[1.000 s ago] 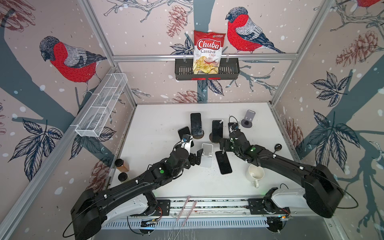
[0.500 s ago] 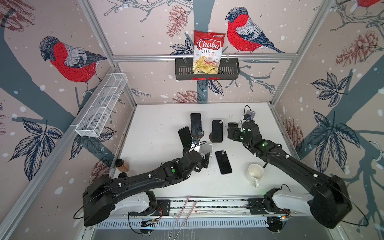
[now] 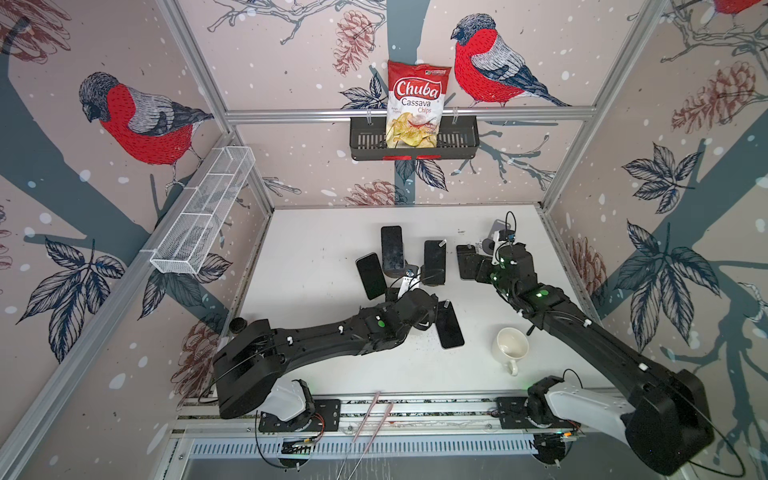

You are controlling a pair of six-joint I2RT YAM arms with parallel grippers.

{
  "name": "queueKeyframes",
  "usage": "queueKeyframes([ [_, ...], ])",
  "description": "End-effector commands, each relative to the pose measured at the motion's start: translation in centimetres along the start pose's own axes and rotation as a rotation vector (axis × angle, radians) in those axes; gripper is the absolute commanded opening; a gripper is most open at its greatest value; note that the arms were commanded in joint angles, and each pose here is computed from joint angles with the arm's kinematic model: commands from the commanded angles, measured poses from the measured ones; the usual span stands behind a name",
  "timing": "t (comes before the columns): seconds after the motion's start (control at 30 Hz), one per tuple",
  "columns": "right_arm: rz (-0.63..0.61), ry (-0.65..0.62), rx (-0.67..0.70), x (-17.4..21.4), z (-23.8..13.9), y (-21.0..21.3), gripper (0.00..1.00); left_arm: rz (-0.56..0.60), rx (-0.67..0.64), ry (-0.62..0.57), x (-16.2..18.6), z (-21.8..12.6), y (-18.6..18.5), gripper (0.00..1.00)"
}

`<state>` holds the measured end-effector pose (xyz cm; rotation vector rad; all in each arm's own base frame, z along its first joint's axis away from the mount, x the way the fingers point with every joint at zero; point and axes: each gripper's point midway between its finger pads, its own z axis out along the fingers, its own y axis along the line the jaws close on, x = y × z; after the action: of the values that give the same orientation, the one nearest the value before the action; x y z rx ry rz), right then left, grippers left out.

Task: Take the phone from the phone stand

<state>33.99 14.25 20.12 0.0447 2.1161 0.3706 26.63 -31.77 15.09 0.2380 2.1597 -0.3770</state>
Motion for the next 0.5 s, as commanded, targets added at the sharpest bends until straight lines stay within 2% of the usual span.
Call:
queueKeyframes([
  [0.0, 0.006, -0.034, -0.041, -0.8, -0.2, 0.7, 0.99, -0.025, -0.070, 0.034, 0.8, 0.5, 0.8, 0.97],
  [0.17, 0.010, -0.031, -0.053, -0.8, -0.2, 0.7, 0.99, 0.009, -0.143, 0.098, 2.3, 1.7, 1.4, 0.97],
  [0.33, 0.015, -0.027, -0.065, -0.7, -0.2, 0.8, 0.99, 0.062, -0.199, 0.103, 2.2, 2.6, 1.6, 0.97],
  [0.47, 0.017, -0.027, -0.062, -0.7, -0.1, 0.6, 0.99, 0.078, -0.197, 0.087, 2.3, 3.0, 1.5, 0.92],
])
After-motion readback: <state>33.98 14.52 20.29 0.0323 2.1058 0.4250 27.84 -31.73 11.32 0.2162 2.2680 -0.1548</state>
